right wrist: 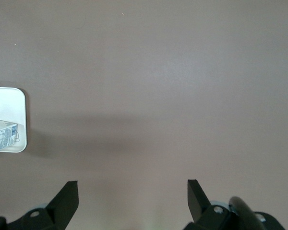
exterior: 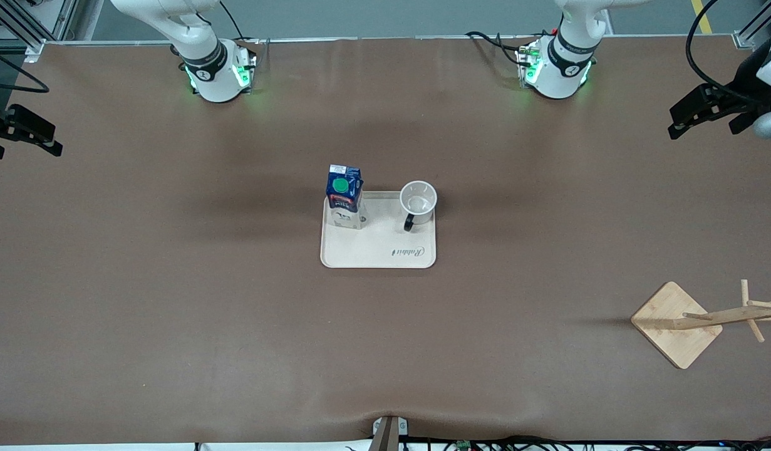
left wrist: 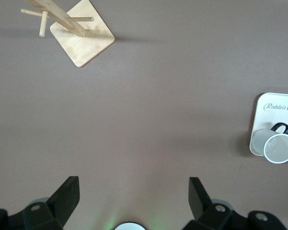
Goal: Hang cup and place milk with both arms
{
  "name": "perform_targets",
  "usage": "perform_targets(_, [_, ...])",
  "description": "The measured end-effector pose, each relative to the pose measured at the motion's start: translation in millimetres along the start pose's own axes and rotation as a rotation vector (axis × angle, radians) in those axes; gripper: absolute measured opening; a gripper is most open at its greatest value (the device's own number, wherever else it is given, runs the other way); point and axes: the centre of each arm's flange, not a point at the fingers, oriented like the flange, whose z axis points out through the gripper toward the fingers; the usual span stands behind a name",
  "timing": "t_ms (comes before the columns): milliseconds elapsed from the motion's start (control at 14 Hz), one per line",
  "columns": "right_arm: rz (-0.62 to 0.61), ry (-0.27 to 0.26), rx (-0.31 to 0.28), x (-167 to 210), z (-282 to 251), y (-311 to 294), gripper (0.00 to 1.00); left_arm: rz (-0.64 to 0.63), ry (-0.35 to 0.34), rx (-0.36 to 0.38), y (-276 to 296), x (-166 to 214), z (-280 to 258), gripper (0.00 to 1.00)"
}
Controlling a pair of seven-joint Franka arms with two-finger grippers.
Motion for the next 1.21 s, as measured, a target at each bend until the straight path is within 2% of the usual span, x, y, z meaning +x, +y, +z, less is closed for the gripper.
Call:
perform_targets(643, [0.0,0.0,0.0,0,0,0,1.0,0.006,-0.021,-0.002,3,-1,2,1.0])
perform_targets(857, [0.0,-0.001,0.0,0,0,0,1.0,0.032,-0.088,-0.03,33,13,35,1.0])
perform_targets(1214, [0.0,-0.003,0.0,1,1,0,1.0,-0.076,-0.116,-0.029,108,27,108,1.0])
